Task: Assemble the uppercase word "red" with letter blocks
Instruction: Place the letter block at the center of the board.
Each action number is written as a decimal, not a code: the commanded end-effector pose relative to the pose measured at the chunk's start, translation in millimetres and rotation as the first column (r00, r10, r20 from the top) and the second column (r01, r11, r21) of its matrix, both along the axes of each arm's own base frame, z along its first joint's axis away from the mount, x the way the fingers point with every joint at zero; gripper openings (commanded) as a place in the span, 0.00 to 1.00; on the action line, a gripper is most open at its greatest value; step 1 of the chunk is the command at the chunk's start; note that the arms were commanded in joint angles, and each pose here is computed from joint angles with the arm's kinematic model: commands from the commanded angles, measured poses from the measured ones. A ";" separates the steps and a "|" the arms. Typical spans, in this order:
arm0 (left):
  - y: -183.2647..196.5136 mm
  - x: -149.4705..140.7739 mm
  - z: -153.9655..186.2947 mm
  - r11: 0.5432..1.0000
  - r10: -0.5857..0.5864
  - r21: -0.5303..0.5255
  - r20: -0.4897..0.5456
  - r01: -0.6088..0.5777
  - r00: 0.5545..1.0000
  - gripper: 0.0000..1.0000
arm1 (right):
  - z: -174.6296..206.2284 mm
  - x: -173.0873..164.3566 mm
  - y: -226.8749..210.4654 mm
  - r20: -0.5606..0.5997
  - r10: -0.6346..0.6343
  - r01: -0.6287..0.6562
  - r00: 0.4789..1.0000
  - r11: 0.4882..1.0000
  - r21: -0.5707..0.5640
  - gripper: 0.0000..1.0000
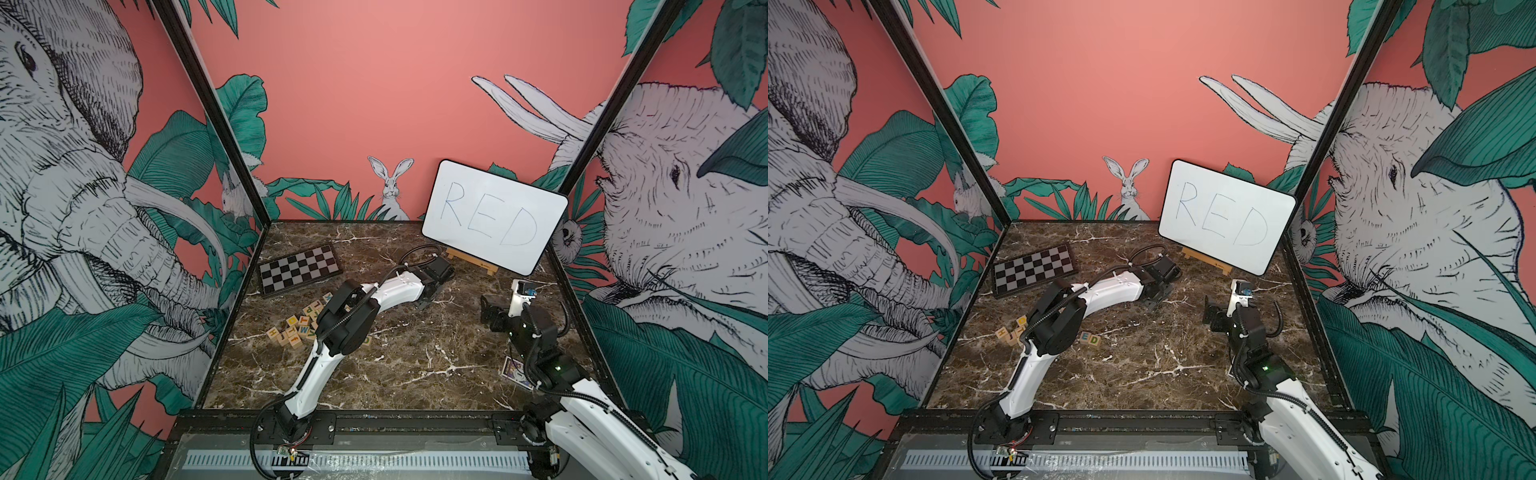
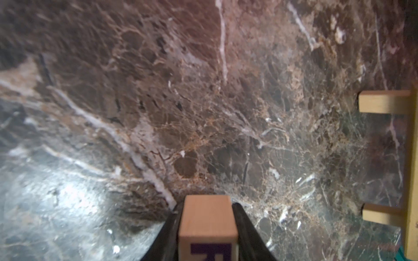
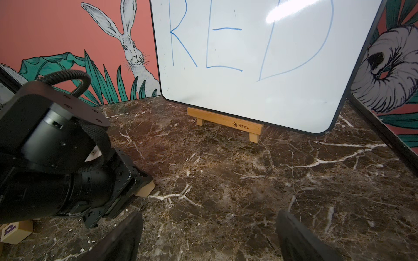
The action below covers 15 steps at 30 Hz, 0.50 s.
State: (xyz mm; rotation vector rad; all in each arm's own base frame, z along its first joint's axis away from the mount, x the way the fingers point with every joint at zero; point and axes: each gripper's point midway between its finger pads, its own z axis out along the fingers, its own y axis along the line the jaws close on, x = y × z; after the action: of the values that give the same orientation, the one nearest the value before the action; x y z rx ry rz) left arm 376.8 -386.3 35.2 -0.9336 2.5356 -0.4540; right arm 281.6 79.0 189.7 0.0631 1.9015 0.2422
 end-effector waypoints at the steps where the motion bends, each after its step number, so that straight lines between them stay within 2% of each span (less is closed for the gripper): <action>1: 8.6 -0.9 -3.7 0.998 0.057 0.036 0.002 -0.057 0.998 0.39 | -1.5 -0.2 0.1 0.007 -0.006 0.006 1.000 1.000 0.011 0.91; 15: 9.7 -1.4 -4.3 0.997 0.067 0.038 0.000 -0.067 0.998 0.45 | -2.0 -0.5 1.0 0.005 0.001 -0.001 1.000 1.000 0.010 0.92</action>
State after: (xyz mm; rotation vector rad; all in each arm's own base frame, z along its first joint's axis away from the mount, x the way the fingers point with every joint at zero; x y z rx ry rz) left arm 379.2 -382.1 33.6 -0.9882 2.5007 -0.4372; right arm 281.5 79.6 189.6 0.0619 1.9021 0.2462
